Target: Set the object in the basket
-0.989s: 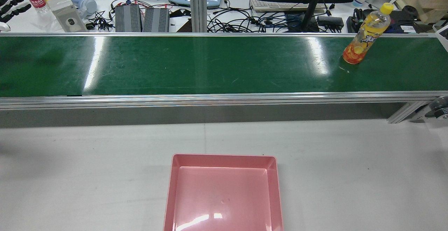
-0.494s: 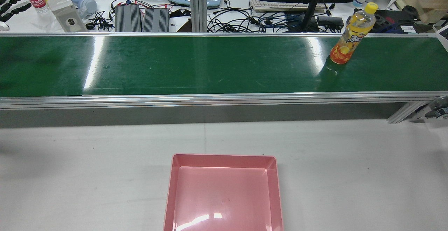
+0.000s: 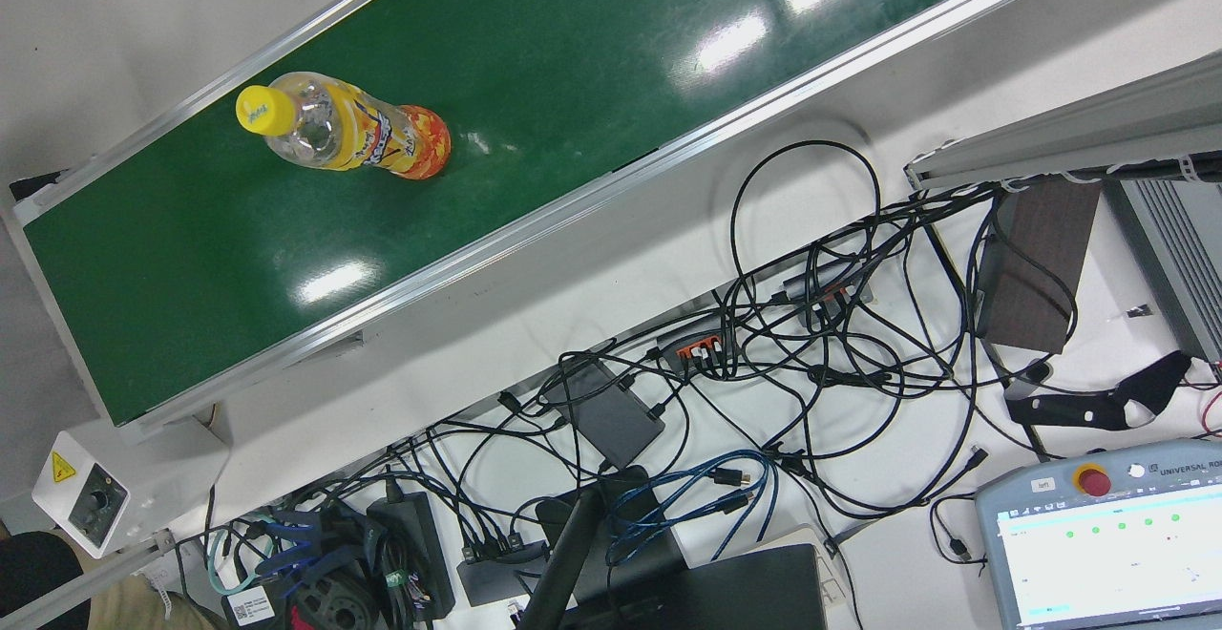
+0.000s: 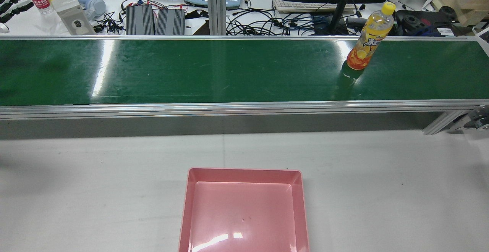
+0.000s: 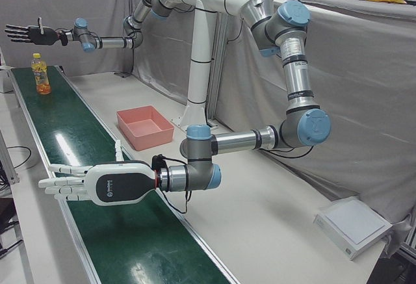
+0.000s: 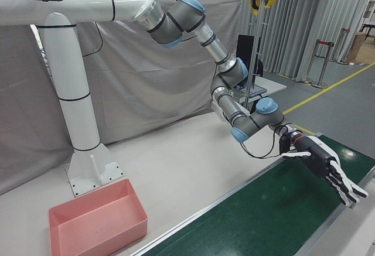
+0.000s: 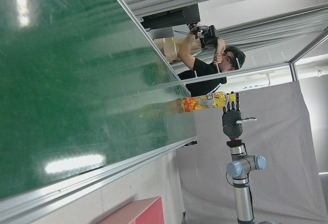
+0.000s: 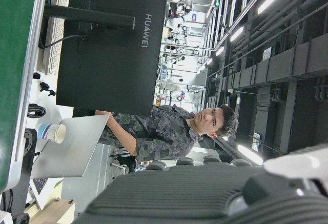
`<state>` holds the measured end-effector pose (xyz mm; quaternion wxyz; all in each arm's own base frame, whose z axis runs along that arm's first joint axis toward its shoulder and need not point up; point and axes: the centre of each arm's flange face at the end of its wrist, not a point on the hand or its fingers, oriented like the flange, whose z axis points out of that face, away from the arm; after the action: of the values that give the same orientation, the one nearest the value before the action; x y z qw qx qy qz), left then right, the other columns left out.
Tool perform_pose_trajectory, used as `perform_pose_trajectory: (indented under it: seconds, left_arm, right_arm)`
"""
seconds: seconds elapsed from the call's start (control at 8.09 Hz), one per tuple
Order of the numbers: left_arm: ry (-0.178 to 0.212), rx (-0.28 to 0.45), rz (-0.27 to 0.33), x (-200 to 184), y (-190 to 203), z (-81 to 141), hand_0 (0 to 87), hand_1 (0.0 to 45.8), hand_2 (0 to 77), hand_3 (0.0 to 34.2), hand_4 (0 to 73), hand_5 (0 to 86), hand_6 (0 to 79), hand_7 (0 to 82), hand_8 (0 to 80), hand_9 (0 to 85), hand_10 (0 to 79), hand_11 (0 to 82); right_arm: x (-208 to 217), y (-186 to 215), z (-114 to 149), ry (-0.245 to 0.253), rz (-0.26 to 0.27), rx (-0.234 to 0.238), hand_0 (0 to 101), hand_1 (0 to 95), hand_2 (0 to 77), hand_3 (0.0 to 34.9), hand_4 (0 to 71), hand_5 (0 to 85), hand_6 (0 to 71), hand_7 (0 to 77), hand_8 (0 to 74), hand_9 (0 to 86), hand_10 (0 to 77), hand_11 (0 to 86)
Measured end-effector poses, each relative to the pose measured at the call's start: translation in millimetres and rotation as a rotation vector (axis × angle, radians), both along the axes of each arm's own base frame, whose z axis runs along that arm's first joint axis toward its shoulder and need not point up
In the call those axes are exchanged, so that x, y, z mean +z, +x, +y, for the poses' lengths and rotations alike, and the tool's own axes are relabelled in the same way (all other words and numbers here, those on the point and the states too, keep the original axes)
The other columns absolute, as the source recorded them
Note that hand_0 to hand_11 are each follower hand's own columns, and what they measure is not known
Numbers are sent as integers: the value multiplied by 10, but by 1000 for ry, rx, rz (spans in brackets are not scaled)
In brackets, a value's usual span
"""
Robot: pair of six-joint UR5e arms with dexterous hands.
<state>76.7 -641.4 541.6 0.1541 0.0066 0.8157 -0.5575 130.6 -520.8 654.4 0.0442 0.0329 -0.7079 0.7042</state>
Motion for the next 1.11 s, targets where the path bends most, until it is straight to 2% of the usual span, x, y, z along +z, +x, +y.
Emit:
perform_pose_trajectory:
  seconds: [1.11]
  left_arm:
    - [2,0,1,-11,1,-2,501,104,0,0,164,104,0,5,49,87,65,109]
  right_arm:
    - [-1,0,1,0,0,0,1,0,5,3,0,0,0,5,0,0,0,0]
